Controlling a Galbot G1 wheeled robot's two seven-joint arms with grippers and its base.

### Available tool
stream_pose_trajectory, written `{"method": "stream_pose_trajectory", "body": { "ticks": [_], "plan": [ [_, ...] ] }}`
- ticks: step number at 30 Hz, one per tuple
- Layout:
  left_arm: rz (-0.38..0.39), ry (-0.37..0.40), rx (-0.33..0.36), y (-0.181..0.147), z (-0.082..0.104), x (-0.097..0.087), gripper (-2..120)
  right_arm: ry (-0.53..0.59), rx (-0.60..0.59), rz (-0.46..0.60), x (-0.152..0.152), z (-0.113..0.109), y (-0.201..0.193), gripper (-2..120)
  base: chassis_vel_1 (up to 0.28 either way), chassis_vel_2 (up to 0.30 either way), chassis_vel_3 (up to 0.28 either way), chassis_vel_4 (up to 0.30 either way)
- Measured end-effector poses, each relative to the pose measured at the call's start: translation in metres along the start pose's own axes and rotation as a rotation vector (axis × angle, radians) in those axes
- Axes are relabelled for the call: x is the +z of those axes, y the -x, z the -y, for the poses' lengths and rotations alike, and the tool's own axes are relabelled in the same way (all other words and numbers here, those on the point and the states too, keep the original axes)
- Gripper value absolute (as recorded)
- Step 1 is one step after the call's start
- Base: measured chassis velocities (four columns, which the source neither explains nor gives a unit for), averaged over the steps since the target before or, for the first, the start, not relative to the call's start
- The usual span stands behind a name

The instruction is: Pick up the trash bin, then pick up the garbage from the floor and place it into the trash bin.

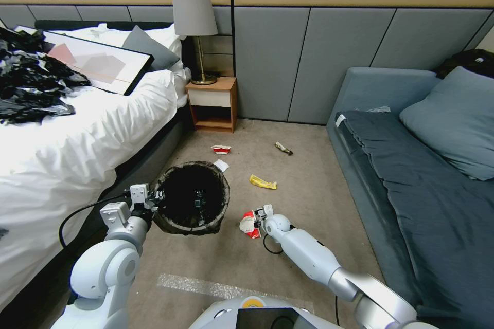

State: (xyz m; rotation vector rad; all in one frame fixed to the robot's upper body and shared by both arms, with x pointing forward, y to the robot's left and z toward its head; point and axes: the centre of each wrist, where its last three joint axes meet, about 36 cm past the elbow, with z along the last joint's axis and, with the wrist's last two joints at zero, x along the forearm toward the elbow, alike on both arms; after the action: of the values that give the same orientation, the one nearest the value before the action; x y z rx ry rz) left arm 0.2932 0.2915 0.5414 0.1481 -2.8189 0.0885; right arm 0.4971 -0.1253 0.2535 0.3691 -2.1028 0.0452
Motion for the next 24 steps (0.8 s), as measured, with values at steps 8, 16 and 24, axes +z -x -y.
{"method": "stream_pose_trajectory", "body": {
  "ticks": [8,16,24],
  "plan": [
    [0.004,0.002,0.0,-0.001,0.0,-0.001,4,0.027,-0.02,0.071,-0.012,0.015,-0.044,0,0.0,0.0,0.0,0.0],
    [0.005,0.006,0.001,0.001,0.0,-0.002,4,0.036,0.009,0.122,-0.012,0.047,-0.1,0,0.0,0.0,0.0,0.0],
    [0.003,0.009,0.003,0.002,0.0,-0.001,4,0.053,0.012,0.169,-0.008,0.057,-0.133,0,0.0,0.0,0.0,0.0]
  ]
}}
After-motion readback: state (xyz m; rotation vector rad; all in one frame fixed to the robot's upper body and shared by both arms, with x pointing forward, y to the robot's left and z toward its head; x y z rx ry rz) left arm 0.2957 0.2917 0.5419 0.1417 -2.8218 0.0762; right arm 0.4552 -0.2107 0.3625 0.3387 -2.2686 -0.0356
